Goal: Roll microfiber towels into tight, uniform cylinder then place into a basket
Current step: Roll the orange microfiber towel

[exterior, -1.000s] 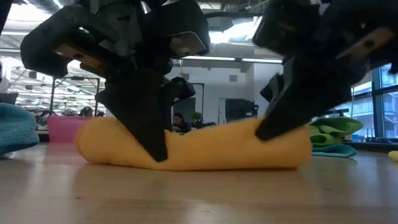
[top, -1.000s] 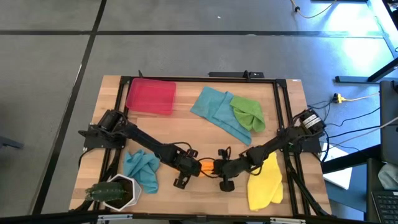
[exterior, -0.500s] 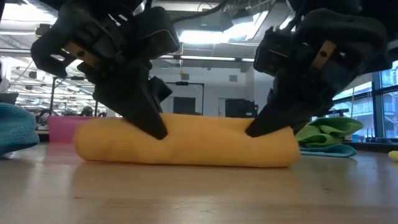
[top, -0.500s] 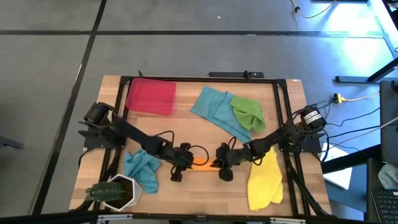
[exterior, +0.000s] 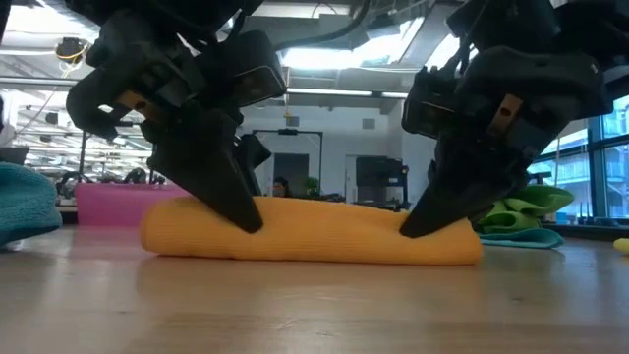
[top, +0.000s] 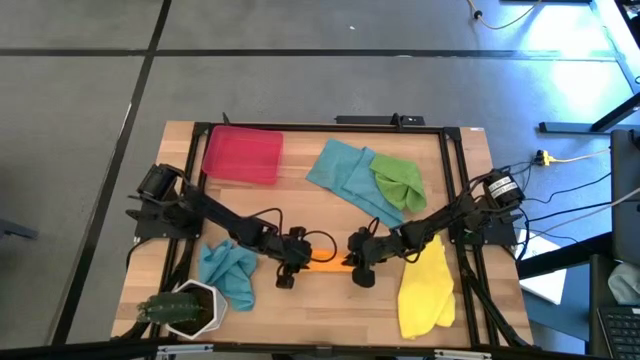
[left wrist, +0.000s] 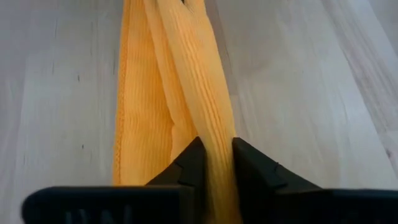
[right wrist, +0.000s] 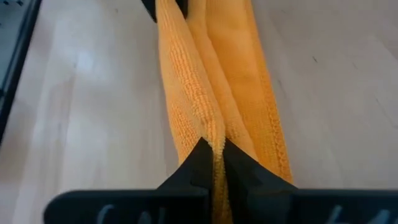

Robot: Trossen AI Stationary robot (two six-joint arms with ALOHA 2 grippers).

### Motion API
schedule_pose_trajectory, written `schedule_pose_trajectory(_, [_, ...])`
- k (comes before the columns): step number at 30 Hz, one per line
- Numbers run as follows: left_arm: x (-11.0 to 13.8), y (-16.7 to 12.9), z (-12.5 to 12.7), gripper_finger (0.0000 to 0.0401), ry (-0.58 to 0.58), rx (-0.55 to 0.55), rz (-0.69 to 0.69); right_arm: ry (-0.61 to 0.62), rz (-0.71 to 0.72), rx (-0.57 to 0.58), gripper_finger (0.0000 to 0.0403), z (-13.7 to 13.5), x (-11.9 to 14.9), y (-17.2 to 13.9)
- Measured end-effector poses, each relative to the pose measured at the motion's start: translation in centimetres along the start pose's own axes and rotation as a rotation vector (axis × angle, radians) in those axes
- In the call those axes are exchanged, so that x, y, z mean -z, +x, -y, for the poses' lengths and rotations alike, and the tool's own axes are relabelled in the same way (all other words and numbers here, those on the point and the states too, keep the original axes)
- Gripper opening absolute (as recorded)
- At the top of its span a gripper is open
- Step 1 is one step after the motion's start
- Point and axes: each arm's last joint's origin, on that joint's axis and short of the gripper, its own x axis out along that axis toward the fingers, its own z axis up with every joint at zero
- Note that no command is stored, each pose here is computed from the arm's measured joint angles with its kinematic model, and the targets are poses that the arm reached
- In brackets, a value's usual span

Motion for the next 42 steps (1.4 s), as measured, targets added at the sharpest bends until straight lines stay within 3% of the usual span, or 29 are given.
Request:
schedule_pose_trajectory(5, [0.0, -0.2, -0.1, 0.0102, 0.017, -0.040, 0.002, 0.000, -0.008, 0.019, 0.0015, 0.1, 0.1, 0.0])
schedule_pose_trajectory(12, [-1.3, -2.9, -0.3, 0.0139, 0.039, -0.156, 0.081, 0.001, -0.013, 0.030, 0.0016, 0.2, 0.2, 0.0])
schedule_pose_trajectory(22, [-2.4, -3.4, 0.8, 0.0146, 0.055, -0.155, 0.167, 0.000, -0.006, 0.042, 0.0017, 0.3, 0.2, 0.0])
schedule_pose_trajectory(26, [-3.4, -3.2, 1.9, 0.0147, 0.068, -0.117, 0.296, 0.000, -0.006, 0.042, 0.0017, 0.3, 0.2, 0.0])
schedule_pose_trajectory(30, [-3.8, -2.6, 3.0, 0.0142, 0.104, -0.084, 0.386, -0.001, -0.005, 0.044, 0.0017, 0.3, 0.2, 0.0])
schedule_pose_trajectory(35, [-2.8, -0.3, 2.7, 0.0121, 0.071, -0.092, 0.343, -0.002, -0.005, 0.044, 0.0017, 0.3, 0.2, 0.0])
schedule_pose_trajectory(42, [-1.6, 2.1, 1.1, 0.0030, -0.026, -0.128, 0.277, -0.005, -0.005, 0.045, 0.0017, 0.3, 0.2, 0.0])
